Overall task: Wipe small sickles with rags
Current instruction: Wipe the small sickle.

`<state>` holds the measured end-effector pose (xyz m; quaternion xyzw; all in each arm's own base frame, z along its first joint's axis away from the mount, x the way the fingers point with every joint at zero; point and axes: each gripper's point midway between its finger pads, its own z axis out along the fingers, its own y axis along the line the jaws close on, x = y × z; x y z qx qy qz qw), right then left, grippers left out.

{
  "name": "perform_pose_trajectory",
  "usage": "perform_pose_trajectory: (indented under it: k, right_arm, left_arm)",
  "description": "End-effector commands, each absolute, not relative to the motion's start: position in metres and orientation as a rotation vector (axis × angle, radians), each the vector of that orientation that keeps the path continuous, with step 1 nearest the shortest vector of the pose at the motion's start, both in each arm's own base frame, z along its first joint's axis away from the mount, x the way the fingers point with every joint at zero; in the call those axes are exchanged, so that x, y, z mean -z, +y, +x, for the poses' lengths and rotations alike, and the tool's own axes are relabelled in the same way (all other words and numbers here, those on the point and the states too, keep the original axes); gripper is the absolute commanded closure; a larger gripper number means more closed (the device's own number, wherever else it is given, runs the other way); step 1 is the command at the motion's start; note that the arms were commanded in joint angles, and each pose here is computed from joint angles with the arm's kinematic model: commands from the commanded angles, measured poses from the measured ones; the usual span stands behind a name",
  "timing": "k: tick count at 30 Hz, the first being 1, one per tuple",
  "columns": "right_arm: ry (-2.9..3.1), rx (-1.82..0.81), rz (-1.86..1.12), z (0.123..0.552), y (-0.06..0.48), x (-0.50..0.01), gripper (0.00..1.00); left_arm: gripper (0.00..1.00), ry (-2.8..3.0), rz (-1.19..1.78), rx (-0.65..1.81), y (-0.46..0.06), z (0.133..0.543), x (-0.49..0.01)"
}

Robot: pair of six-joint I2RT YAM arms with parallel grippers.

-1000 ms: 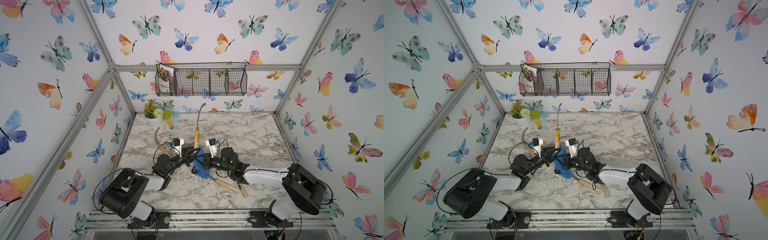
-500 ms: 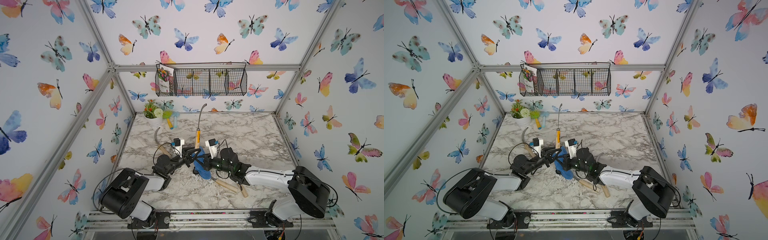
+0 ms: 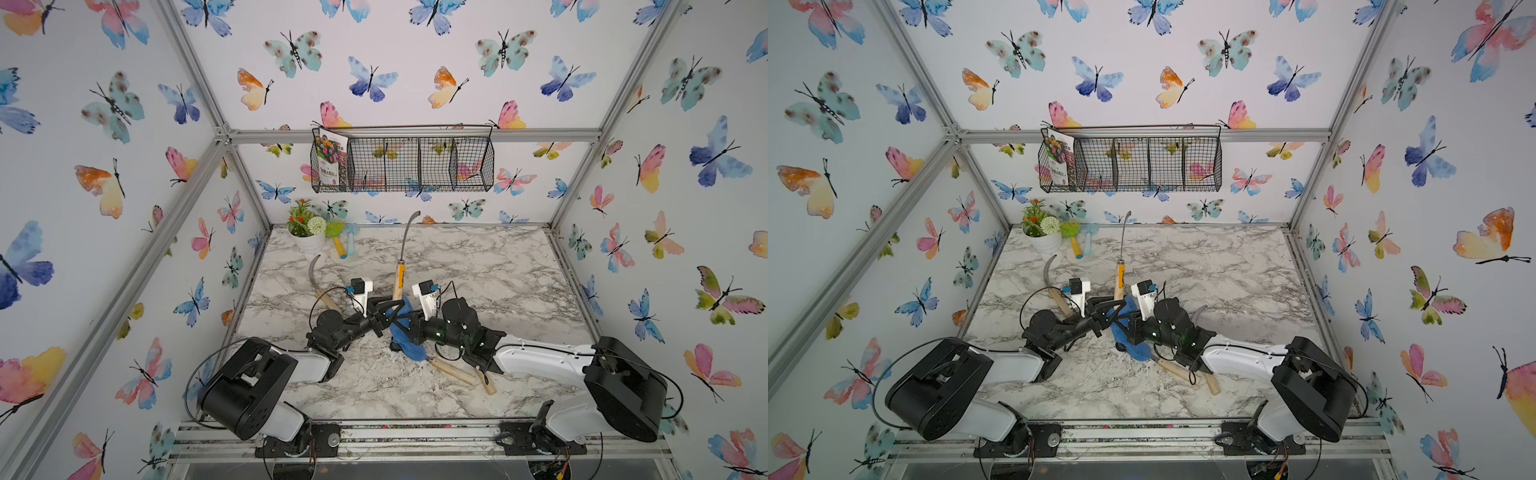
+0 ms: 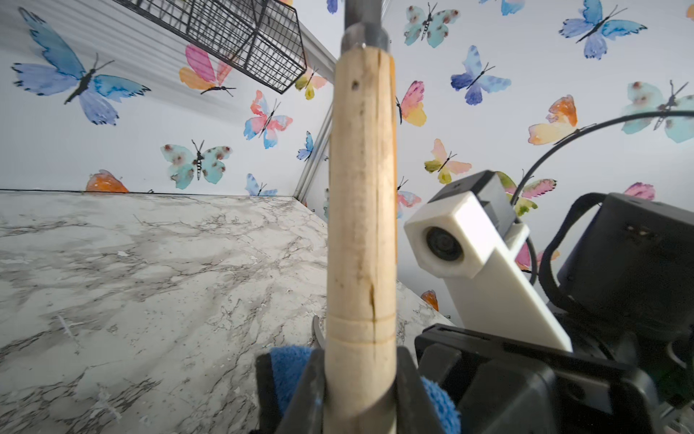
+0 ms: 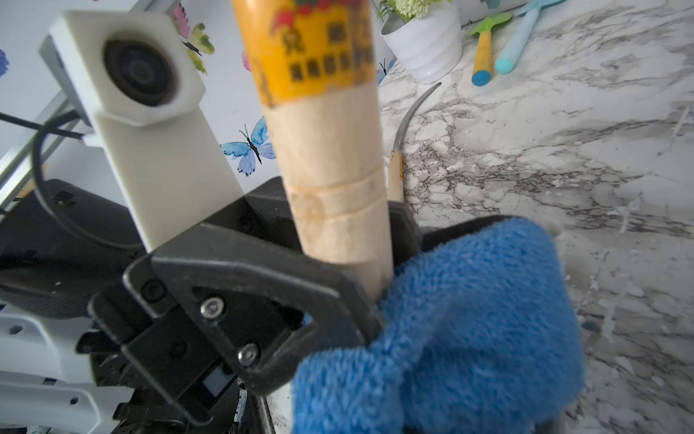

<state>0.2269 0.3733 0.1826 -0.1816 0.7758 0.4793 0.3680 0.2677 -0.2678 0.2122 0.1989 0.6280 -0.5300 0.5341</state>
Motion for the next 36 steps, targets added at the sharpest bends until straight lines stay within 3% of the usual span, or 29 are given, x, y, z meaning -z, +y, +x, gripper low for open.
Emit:
perform_pose_trajectory:
  k: [1,6,21,29,36]
  right_arm:
    - [1.821,-1.307,-0.443,0.231,0.381,-0.232,0.98]
    - [1.879,-1.298,-0.521,0.232,0.398,-0.221,0.98]
    - [1.924,-1.164,-0.141,0.271,0.288,-0.22,0.98]
    - [1.94,-1.072,-0.151,0.284,0.282,-0.228,0.98]
    - [1.945,-1.301,-0.399,0.271,0.335,-0.222,0.98]
  left_arm:
    - [1.0,1.47,0.573,1.309,-0.278,0.25,-0.216]
    - [1.0,1.478,0.571,1.306,-0.279,0.251,-0.215]
    - [1.0,1.545,0.544,1.033,-0.283,0.243,-0.213]
    - [1.0,1.57,0.529,1.002,-0.284,0.25,-0.209]
    - [1.0,1.605,0.545,0.991,-0.292,0.255,-0.204]
